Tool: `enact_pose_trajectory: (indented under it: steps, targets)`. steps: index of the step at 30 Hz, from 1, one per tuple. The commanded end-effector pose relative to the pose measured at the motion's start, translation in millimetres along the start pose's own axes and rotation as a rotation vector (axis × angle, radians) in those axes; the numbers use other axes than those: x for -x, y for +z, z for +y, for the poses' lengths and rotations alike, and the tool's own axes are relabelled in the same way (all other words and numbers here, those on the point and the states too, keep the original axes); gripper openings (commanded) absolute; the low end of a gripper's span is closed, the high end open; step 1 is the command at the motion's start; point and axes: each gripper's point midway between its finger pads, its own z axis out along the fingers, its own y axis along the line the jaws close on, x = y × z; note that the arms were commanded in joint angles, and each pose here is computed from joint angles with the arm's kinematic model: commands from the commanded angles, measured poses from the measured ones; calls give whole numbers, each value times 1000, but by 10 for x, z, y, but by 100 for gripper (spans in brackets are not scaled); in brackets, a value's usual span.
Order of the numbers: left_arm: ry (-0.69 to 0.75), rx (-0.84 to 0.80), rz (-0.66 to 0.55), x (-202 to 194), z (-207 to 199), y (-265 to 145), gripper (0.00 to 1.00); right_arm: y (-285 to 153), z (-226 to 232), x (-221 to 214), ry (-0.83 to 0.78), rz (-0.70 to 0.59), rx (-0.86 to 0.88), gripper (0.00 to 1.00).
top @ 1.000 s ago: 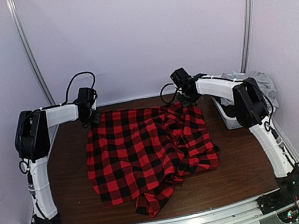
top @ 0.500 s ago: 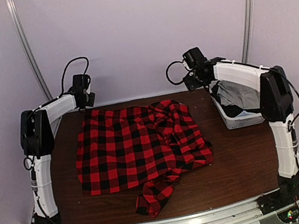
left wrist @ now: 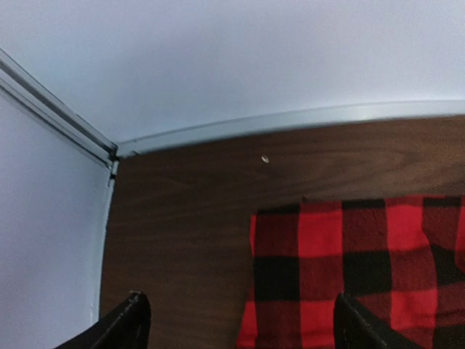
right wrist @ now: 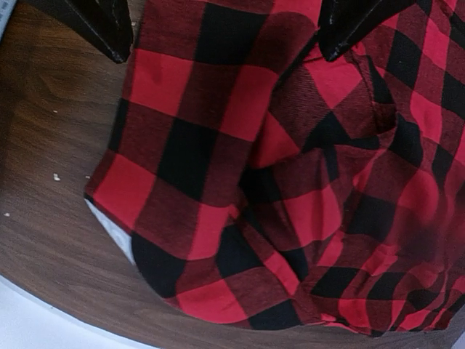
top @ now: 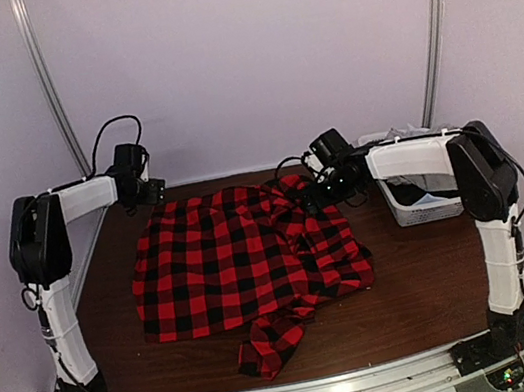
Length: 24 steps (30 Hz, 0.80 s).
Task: Fold and stack the long sleeve shirts
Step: Flatten out the crumpled shirt at the center of the board, then smooth out the flattened shirt at the center of the board.
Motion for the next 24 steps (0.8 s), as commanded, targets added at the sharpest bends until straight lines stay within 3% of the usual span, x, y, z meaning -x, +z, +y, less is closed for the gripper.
enact_pose_trajectory:
  steps: [1,4,9,14,17,24]
  targets:
    - [-143,-241,-97,15,-377,-529,90,136,252,91,50,-34,102,89]
    - [-144,-328,-72,-379,-673,-711,91,247,279,35,65,-18,113,85]
    - [-134,-465,-59,-774,-1168,-982,91,352,243,39,67,-7,81,67]
    - [-157,-623,-63,-981,-1531,-1294,91,331,191,152,55,-18,44,30]
    - [-176,-690,-60,-1073,-1639,-1418,91,173,109,270,43,-42,-6,2]
    - [-134,-699,-5,-1376,-1751,-1411,91,-502,-448,598,31,-125,-249,0]
